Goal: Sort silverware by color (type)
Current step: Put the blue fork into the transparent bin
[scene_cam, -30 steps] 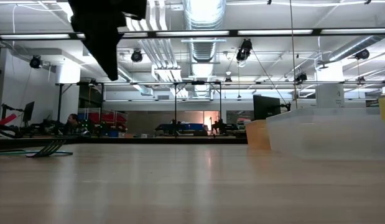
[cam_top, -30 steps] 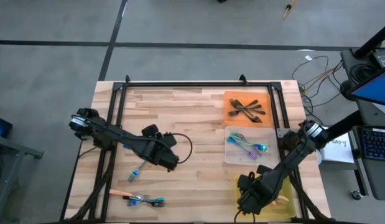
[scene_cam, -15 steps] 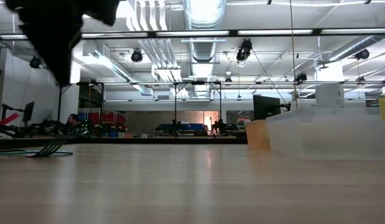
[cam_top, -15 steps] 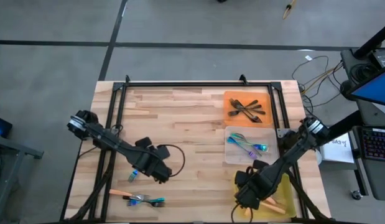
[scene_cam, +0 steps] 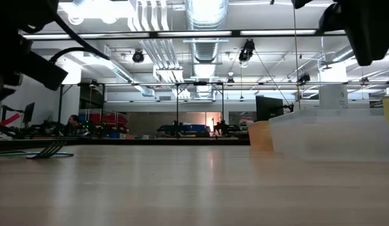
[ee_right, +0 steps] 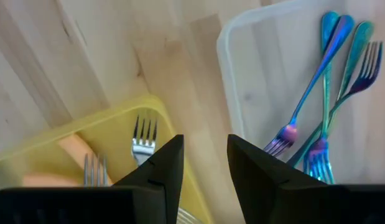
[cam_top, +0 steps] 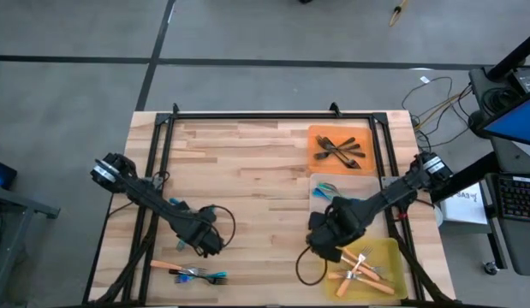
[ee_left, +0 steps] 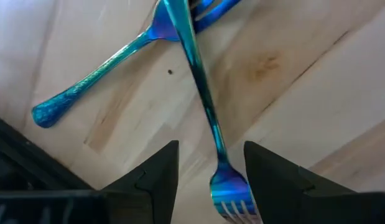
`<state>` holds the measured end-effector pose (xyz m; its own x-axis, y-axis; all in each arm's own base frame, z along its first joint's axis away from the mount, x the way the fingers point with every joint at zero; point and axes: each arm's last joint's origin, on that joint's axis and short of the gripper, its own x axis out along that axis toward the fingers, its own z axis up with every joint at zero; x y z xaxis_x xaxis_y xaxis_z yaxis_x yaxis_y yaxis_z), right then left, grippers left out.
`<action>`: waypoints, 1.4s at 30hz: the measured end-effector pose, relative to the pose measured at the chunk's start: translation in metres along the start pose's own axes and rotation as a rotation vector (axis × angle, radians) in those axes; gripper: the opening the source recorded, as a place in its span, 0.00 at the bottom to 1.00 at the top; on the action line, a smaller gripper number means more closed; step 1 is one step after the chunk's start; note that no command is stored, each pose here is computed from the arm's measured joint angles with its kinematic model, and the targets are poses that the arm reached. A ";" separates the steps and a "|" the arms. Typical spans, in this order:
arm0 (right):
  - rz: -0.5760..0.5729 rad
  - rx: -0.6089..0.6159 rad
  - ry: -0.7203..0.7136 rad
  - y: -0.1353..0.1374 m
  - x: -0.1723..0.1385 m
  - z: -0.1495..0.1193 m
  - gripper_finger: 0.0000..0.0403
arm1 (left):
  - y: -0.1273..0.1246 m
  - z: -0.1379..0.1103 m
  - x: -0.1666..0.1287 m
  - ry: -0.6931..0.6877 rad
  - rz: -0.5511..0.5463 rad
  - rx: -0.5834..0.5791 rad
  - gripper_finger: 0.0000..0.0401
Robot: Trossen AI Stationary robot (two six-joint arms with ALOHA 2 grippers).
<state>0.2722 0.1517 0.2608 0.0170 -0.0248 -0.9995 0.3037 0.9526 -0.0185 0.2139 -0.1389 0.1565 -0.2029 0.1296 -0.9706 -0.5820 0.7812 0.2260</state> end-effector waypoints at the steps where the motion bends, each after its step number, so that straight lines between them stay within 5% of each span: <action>1: 0.002 0.002 -0.002 -0.002 -0.001 0.002 0.28 | 0.001 0.000 0.001 0.001 0.003 -0.004 0.40; 19: 0.010 -0.015 -0.010 -0.013 -0.001 0.014 0.24 | 0.003 -0.002 0.026 -0.014 -0.059 -0.037 0.40; 25: 0.025 -0.057 -0.025 -0.014 -0.005 0.016 0.23 | 0.006 -0.003 0.025 -0.010 -0.081 -0.032 0.32; 35: 0.152 -0.086 -0.215 -0.025 -0.065 0.026 0.22 | 0.019 -0.007 0.017 0.014 -0.116 -0.130 0.12; 42: 0.105 -0.133 -0.502 -0.036 -0.124 0.025 0.21 | 0.020 -0.007 0.017 0.006 -0.192 -0.176 0.01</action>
<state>0.2832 0.1126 0.3857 0.5047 -0.0381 -0.8625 0.1525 0.9873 0.0456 0.1929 -0.1254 0.1454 -0.0797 -0.0149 -0.9967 -0.7381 0.6729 0.0490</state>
